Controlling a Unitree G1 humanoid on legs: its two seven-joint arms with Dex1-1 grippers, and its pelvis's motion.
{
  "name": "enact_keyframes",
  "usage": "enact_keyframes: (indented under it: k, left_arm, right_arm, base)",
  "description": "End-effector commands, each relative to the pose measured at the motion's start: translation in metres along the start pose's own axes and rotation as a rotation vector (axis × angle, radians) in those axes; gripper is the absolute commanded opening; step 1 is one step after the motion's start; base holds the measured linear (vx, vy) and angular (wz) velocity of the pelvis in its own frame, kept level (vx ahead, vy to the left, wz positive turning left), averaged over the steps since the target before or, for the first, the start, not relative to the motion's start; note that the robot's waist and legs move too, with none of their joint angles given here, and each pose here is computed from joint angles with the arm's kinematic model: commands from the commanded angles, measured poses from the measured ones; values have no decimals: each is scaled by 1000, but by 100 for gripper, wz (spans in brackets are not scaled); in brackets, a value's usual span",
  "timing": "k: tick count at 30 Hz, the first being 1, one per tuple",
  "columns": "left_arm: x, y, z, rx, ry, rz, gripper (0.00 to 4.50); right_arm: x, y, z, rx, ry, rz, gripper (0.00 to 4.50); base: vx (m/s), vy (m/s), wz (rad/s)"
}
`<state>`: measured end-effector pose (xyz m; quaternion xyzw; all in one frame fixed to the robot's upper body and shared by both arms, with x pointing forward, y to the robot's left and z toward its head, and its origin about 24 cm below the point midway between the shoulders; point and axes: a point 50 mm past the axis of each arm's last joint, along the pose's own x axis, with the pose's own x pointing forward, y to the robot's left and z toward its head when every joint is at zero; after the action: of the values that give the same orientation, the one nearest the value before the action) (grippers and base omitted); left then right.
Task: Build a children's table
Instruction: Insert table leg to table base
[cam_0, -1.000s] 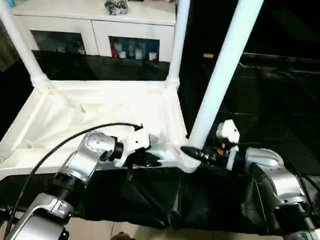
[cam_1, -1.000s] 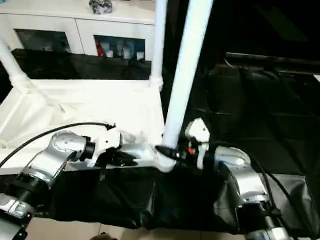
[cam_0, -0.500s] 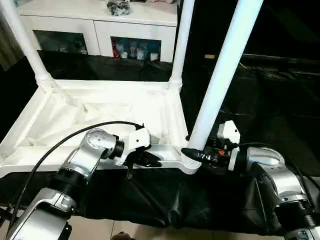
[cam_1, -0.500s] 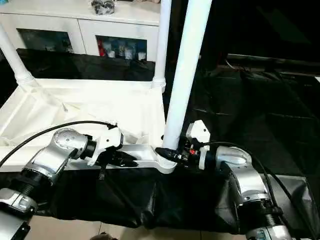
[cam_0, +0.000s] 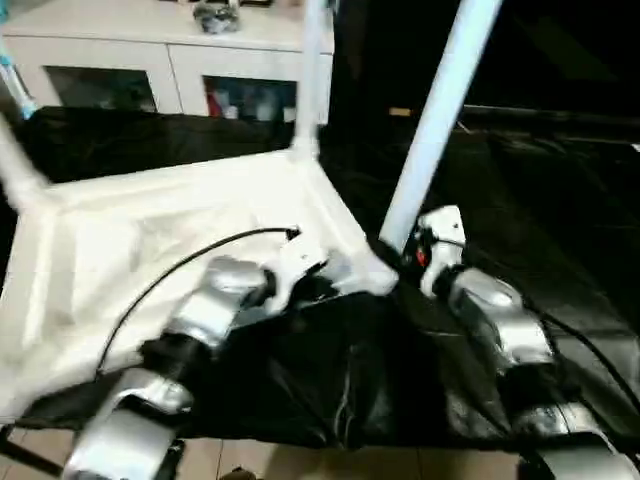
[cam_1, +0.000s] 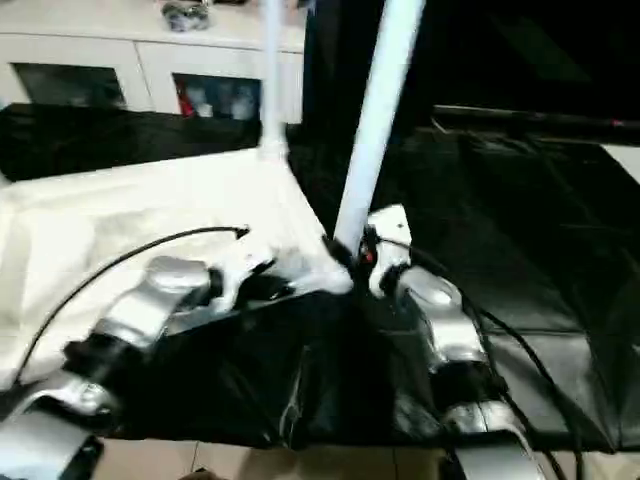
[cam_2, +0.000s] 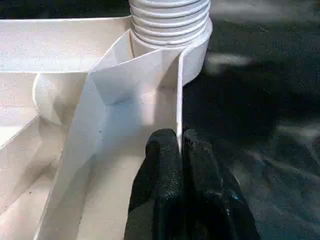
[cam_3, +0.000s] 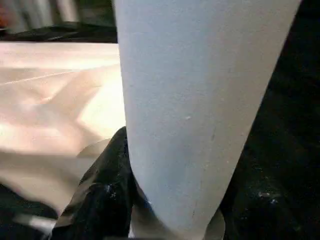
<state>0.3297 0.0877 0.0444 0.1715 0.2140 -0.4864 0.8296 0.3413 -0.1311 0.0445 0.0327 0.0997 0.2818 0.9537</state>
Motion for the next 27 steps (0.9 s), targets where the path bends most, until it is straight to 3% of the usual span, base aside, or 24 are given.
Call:
enact_keyframes:
  k: [1, 13, 15, 21, 23, 27]
  left_arm:
    - [7, -3, 35, 40, -104, 52, 0]
    - [6, -4, 34, 77, -90, 64, 0]
    - [6, -4, 33, 79, -94, 57, 0]
    - [2, -6, 32, 96, -107, 20, 0]
    - [1, -6, 31, 99, -108, 11, 0]
    - [-5, -7, 27, 121, -112, -58, 0]
  right_arm:
    - [-1, 6, -51, 100, 224, -67, 188]
    - [12, 18, -45, 74, 212, -4, 188]
    - [12, 20, -44, 71, 206, 19, 244]
    - [14, 26, -34, 75, 151, 120, 276]
    - [15, 27, -32, 66, 140, 140, 312]
    - [12, 27, -23, 21, 97, 216, 317]
  base:
    - [0, 0, 0]
    - [0, 0, 0]
    - [0, 0, 0]
    - [0, 0, 0]
    - [0, 0, 0]
    - [0, 0, 0]
